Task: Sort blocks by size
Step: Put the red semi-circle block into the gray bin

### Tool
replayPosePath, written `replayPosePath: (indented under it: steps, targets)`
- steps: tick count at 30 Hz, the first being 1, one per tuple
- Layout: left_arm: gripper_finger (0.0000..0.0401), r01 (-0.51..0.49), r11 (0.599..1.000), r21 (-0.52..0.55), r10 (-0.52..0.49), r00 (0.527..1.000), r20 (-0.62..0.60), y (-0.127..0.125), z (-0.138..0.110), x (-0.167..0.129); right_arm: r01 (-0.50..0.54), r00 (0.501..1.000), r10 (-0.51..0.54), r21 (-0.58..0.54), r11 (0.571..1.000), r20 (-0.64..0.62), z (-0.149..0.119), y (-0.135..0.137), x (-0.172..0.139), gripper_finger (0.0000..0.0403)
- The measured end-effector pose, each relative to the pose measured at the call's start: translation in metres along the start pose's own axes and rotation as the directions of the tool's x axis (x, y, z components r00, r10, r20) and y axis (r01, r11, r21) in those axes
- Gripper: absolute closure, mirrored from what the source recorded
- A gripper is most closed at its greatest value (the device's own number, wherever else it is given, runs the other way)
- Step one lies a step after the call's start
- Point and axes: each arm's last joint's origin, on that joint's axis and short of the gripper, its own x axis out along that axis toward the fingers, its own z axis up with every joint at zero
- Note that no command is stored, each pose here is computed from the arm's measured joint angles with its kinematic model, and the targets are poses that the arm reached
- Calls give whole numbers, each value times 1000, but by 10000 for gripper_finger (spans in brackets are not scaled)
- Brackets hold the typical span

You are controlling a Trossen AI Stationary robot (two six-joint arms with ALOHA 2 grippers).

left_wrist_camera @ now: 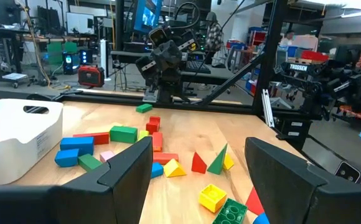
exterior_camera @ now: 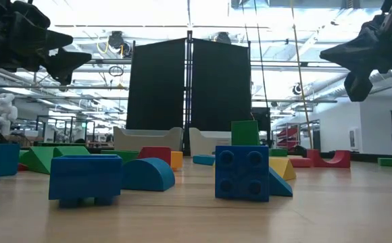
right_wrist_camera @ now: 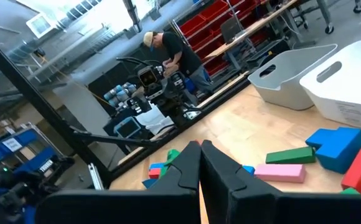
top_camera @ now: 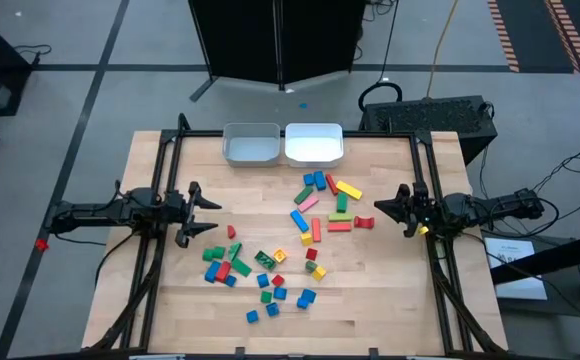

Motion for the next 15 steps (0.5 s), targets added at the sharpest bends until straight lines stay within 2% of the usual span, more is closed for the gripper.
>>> replayPosePath:
  steps: [5, 8, 13, 15]
  targets:
    - [146, -66, 998, 5, 66, 998, 17, 2, 1, 0, -2, 1000, 1, 73, 997, 6, 0, 0, 0, 399]
    - [146, -61, 998, -20, 62, 995, 73, 1, 7, 0, 5, 999, -8, 92, 996, 36, 2, 1, 0, 399]
    - [146, -18, 993, -116, 45, 970, 237, 0, 22, -3, -4, 998, -3, 112, 994, 60, 5, 2, 0, 399]
    - [146, -19, 994, -112, 53, 952, 302, -1, 29, -4, -19, 997, 10, 121, 992, 79, 7, 3, 0, 399]
